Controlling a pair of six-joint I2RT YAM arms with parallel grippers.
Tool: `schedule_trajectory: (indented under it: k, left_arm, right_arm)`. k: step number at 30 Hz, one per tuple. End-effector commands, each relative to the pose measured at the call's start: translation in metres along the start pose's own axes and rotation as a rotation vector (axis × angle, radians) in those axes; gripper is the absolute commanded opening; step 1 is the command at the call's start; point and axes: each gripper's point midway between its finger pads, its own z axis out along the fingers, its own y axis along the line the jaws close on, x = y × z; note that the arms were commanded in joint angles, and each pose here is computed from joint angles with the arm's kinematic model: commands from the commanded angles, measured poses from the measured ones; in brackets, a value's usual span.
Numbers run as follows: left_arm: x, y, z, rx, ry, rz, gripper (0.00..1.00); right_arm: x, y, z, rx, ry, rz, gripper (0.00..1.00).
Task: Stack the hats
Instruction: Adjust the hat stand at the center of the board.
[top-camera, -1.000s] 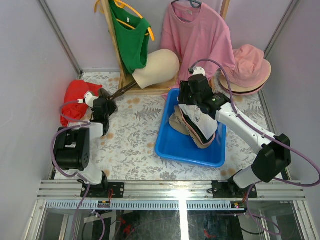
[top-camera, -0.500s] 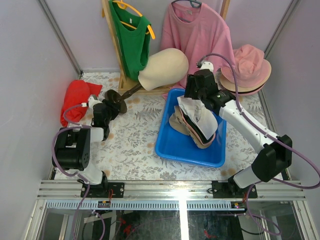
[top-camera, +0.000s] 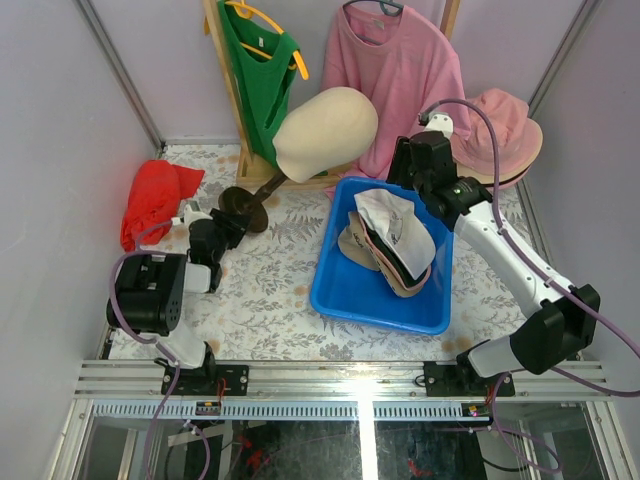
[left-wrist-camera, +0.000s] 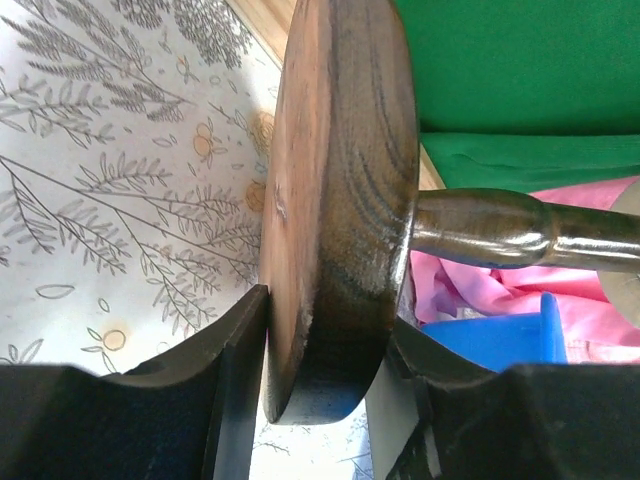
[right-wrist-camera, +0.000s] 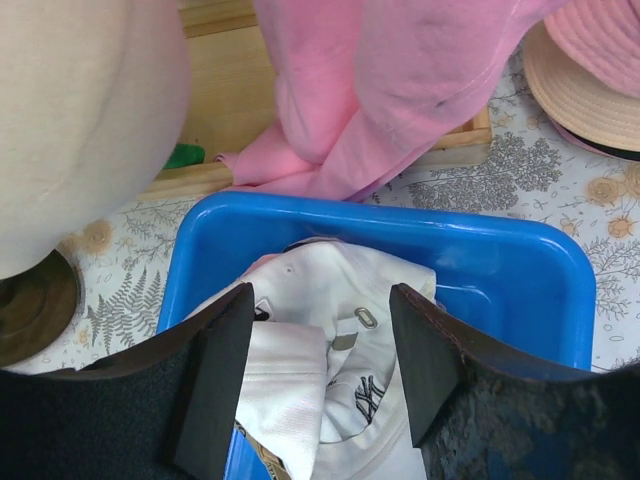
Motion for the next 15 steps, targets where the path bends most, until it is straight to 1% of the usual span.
schedule_trajectory:
  k: [1, 7, 15]
  left_arm:
    - [-0.001, -0.06, -0.01, 0.249, 0.003, -0.09, 0.0]
    - [0.027, -0.052, -0.016, 0.25, 0.071, -0.12, 0.0]
    - [0.057, -0.033, -0.028, 0.216, 0.12, -0.158, 0.0]
  right_arm:
    - [-0.043, -0.003, -0.014, 0.004, -0.116, 0.038, 0.64]
    - [-0.051, -0.002, -0.011, 0.002, -0.133, 0.042, 0.64]
    - [-0.06, 0.009, -0.006, -0.034, -0.148, 0.043, 0.64]
